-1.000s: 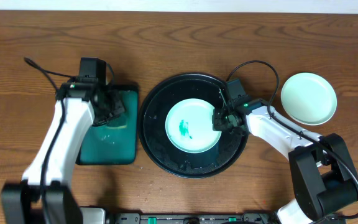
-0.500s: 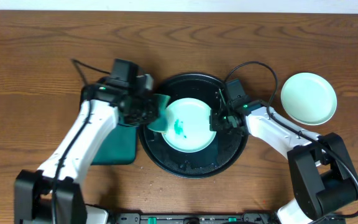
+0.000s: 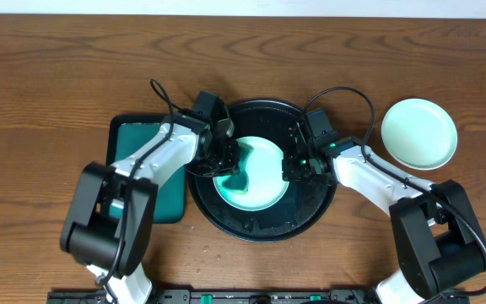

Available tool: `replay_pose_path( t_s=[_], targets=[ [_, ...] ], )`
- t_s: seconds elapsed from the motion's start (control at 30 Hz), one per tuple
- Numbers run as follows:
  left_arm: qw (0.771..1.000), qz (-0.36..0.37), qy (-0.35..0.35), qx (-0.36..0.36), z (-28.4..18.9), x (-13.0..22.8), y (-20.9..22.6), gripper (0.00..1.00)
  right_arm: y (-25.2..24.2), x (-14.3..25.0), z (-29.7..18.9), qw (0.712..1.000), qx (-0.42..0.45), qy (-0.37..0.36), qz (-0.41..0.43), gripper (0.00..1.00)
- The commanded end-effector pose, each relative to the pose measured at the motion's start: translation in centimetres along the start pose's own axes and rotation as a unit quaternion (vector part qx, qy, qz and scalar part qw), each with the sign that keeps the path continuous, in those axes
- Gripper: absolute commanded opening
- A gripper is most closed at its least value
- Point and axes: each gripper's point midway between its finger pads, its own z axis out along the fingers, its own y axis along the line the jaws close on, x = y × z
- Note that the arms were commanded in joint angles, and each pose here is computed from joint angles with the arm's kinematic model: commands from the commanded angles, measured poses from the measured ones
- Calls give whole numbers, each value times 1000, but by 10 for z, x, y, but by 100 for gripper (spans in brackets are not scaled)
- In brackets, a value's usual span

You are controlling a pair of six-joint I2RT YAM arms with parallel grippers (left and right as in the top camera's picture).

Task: Clean dirty plates on tray and stack at the side
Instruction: 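Carry the sponge with the left gripper to the remaining green plate, then scrub the green plate with the sponge while right gripper holds it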

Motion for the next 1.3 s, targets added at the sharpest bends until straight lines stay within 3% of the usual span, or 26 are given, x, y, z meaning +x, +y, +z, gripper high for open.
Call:
replay_pose_path(
  t_s=[0.0,0.3,0.57,0.87,1.03,1.27],
  targets=[
    [999,-18,22,-39,19,6,19,7,1,9,5,1000,-2,16,1,1],
    [986,52,103,118,39,47,-67,7,0,8,5,1000,-1,15,1,1],
    [987,60,79,128,49,44,-92,7,-2,13,5,1000,4,24,4,1],
    [997,0,-30,-67,42,-8,0,7,-3,15,5,1000,5,27,4,1],
    [979,-34,-52,-195,23,-12,59,7,-3,15,5,1000,5,27,4,1],
    [948,-64,-28,-310,0,11,101,7,-5,13,5,1000,10,24,5,1]
  ],
)
